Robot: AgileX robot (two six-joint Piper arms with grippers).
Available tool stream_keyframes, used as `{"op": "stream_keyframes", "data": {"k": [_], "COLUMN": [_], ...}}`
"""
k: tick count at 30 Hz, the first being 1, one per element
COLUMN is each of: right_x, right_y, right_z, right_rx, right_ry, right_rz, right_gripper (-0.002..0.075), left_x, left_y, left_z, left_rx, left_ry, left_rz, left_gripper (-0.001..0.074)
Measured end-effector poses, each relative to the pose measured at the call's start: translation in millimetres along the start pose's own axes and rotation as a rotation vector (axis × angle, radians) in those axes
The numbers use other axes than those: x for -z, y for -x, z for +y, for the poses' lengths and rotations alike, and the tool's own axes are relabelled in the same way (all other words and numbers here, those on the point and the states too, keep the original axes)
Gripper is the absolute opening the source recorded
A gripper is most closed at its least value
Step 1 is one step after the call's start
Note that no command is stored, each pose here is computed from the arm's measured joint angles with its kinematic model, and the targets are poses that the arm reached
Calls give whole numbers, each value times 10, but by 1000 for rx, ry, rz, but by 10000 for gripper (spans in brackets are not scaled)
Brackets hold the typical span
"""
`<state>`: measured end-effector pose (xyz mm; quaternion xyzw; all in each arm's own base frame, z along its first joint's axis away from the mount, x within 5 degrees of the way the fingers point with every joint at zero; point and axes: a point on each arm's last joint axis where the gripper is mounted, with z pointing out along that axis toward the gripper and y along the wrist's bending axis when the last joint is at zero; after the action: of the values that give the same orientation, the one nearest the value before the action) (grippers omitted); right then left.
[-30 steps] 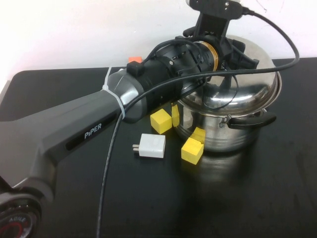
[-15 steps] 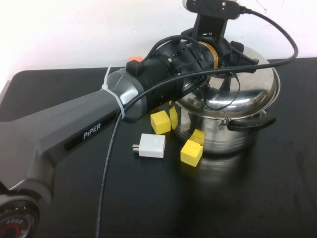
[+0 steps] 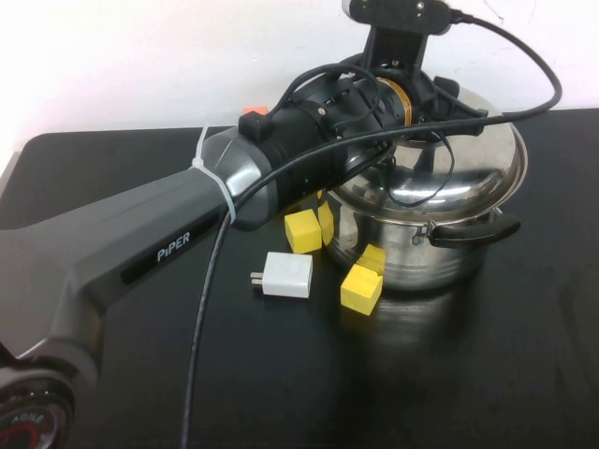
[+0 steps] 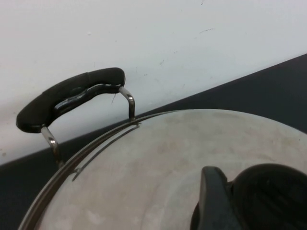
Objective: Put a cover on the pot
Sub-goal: Place the pot lid on the pot
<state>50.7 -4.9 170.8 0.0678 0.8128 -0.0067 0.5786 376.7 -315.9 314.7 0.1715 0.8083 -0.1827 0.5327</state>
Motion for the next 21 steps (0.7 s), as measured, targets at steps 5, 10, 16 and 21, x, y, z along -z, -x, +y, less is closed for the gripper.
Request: {"op": "stream_keyframes", "data": {"k": [5,10,16,21], "right_x": [0,0,0,0], "right_y": [0,0,0,0], "right_z": [0,0,0,0], "right_rx": [0,0,0,0], "right_ry": [0,0,0,0], "right_rz": [0,0,0,0], "right_gripper": [-2,-2,-2,-2], "left_x": [0,15,135,341], "left_y": [1,11,88,265], "left_z": [4,20,63,103], "left_rx": [10,-2,-24,-56], "left_ry": [5,22,62,96], "left_rz": [-1,2,3,-32], "left_gripper": [379,508,528,510]}}
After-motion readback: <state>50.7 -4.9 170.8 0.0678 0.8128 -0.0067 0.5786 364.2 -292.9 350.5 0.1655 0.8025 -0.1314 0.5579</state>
